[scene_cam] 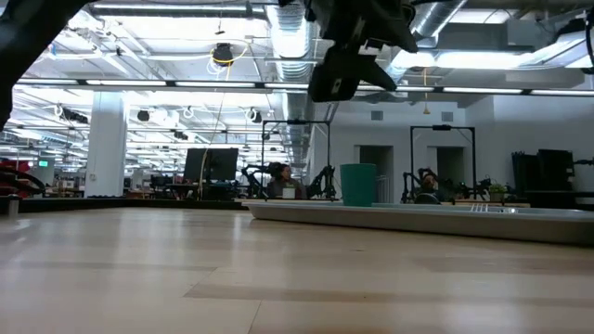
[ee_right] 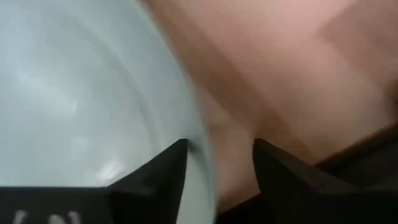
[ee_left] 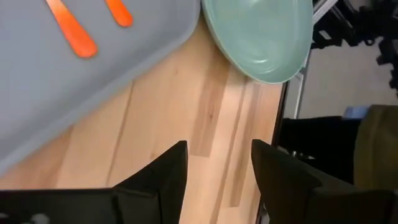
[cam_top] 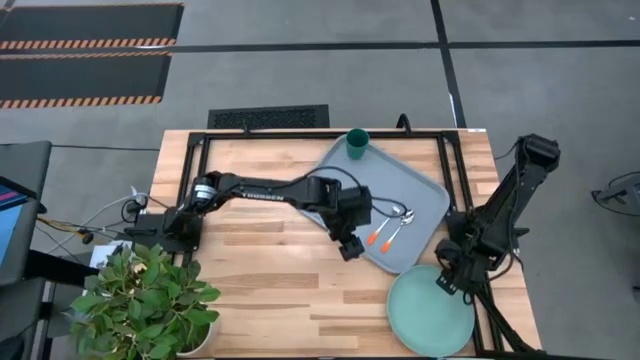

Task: Pick and place plate/cup/fork/spoon on tray
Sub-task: Put the light green plate on the blue tray

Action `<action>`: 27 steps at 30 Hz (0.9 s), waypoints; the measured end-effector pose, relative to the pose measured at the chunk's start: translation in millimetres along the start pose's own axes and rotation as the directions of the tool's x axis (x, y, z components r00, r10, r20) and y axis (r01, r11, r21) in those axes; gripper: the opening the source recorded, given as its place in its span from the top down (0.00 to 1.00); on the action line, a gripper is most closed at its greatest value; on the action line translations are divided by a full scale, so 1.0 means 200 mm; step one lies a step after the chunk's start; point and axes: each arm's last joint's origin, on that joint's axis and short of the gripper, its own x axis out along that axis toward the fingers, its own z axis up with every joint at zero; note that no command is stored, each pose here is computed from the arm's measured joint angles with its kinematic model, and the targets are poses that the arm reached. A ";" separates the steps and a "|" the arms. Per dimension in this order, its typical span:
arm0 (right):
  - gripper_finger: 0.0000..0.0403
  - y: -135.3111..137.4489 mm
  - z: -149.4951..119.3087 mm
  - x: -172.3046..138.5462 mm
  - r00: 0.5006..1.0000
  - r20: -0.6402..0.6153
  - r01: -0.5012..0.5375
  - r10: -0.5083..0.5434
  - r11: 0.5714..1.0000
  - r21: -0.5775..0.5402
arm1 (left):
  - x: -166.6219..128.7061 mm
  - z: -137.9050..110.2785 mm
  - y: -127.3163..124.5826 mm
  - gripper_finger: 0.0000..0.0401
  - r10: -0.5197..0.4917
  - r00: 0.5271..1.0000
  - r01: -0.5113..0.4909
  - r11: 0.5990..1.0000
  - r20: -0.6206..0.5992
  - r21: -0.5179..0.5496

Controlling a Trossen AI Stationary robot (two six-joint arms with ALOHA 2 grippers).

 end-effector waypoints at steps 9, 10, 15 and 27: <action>0.90 0.02 -0.01 0.00 0.998 -0.055 -0.042 0.040 0.998 -0.042 | 0.07 -0.06 -0.11 0.59 0.072 0.996 -0.068 0.994 0.049 -0.083; 0.94 0.03 -0.01 0.00 0.997 -0.056 -0.053 0.051 0.998 -0.046 | 0.07 -0.07 -0.12 0.59 0.078 0.996 -0.073 0.992 0.047 -0.100; 0.97 0.06 -0.02 -0.01 0.992 -0.024 -0.122 0.120 0.990 -0.074 | 0.09 -0.13 -0.22 0.59 0.075 0.997 -0.068 0.984 0.035 -0.164; 0.98 0.20 0.06 -0.22 0.920 0.332 -0.185 0.206 0.978 -0.093 | -0.27 -0.22 -0.46 0.59 0.166 0.924 -0.079 0.964 0.345 -0.253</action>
